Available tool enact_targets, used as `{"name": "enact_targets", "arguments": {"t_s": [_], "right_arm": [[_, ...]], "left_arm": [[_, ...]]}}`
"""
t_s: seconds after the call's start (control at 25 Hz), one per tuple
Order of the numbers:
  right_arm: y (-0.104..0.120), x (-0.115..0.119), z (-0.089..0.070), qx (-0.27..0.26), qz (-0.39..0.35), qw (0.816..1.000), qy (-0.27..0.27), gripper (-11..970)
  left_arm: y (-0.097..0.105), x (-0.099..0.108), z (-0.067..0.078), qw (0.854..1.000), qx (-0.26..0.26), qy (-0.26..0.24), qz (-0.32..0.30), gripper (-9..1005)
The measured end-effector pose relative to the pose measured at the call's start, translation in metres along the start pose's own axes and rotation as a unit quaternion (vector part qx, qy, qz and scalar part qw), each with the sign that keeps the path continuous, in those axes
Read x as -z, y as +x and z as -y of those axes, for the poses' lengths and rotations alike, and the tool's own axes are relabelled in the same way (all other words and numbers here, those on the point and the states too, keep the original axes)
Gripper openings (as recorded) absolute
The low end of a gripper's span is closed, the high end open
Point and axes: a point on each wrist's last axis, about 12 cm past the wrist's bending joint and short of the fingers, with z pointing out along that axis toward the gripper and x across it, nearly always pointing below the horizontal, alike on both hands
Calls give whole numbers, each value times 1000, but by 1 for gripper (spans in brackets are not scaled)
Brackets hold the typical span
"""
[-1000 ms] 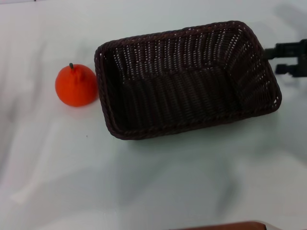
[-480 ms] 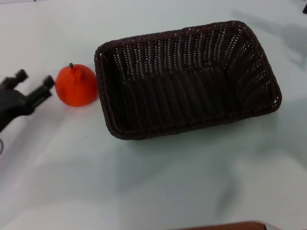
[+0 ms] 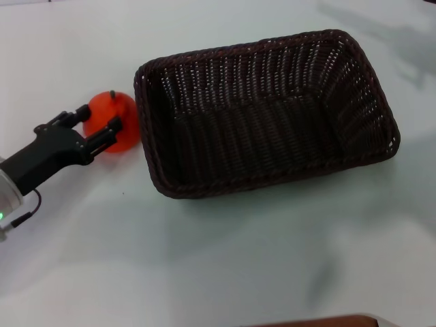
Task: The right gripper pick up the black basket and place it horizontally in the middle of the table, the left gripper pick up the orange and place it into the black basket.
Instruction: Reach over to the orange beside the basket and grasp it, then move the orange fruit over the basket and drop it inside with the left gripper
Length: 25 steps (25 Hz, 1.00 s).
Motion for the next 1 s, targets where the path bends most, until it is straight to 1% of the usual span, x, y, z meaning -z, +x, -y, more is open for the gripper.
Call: {"name": "enact_targets", "arguments": {"t_s": [0.16,0.28,0.52,0.72,0.88,1.0], "right_arm": [[1,-1,1,3,-7,1000,12,724],[2,-2,1,5,-13,1000,22,720],[1,-2,-3,9,-22,1000,19,716],[-1,-2,-7,7,-28,999,15,716],[-2,-2,-8,10,-33,999,17,716],[-1,-2,-7,13,-39,999,20,716]], "left_arm": [[0,-4,-2,1000,7,0,-17,692],[0,-7,-4,999,22,-12,-23,622],[-2,-3,-5,999,31,-41,4,486],[-3,-1,-6,998,37,-50,18,375],[-9,7,-8,996,40,-63,55,293],[-19,18,-9,992,46,-58,106,239]]}}
